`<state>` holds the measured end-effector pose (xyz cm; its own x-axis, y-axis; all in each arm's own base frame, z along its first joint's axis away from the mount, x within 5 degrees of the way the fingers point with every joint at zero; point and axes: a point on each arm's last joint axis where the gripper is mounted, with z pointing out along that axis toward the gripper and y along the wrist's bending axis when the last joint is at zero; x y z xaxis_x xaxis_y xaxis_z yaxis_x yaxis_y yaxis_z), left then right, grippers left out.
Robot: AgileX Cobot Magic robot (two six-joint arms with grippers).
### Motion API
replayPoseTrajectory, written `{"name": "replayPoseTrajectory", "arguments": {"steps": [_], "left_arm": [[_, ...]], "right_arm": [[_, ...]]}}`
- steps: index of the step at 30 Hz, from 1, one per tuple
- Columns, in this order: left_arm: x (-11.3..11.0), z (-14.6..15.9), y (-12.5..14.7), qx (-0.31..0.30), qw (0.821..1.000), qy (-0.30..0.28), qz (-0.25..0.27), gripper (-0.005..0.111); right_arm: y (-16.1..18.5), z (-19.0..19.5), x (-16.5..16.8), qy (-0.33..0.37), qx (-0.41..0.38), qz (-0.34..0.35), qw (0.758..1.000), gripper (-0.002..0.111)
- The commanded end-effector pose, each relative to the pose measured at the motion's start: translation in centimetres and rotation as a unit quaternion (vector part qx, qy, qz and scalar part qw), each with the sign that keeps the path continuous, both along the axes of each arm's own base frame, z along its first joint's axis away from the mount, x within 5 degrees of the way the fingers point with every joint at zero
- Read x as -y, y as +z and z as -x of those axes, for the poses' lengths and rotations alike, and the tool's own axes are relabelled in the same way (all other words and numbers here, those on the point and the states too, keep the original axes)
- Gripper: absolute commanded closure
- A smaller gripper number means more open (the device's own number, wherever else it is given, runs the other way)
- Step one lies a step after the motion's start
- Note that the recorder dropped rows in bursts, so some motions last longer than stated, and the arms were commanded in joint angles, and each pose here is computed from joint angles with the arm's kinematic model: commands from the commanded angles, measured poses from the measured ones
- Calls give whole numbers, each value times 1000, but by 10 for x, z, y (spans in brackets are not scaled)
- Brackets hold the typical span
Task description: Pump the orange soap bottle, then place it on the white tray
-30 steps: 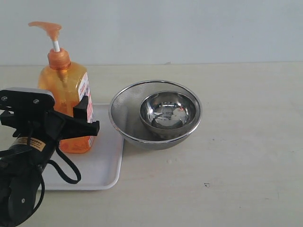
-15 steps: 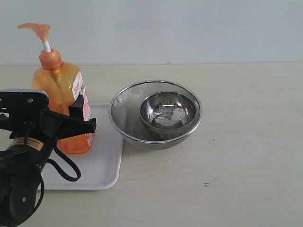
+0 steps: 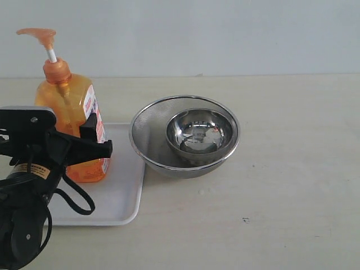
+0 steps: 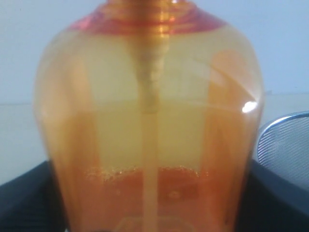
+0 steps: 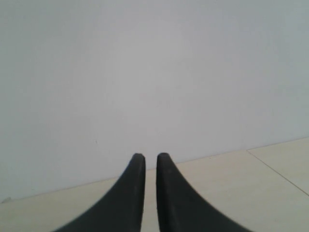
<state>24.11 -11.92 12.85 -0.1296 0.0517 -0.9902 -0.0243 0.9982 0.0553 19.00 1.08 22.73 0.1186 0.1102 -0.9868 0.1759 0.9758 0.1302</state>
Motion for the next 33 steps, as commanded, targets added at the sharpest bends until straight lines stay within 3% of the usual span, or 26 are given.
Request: {"name": "replayPoseTrajectory", "arguments": {"steps": [1, 6, 10, 26, 33], "left_arm": [[-4, 4, -13, -47, 999, 8, -21, 50], [-4, 4, -13, -47, 999, 9, -16, 22], [-4, 4, -13, -47, 999, 8, -16, 13], [-3, 4, -13, -47, 999, 5, -16, 11], [6, 9, -13, -47, 998, -17, -43, 11]], "right_arm": [[1, 1, 1, -1, 6, 2, 1000, 102], [1, 1, 1, -1, 6, 2, 1000, 102], [1, 1, 1, -1, 6, 2, 1000, 102], [1, 1, 1, -1, 6, 2, 1000, 102], [1, 1, 1, -1, 6, 2, 1000, 102]]}}
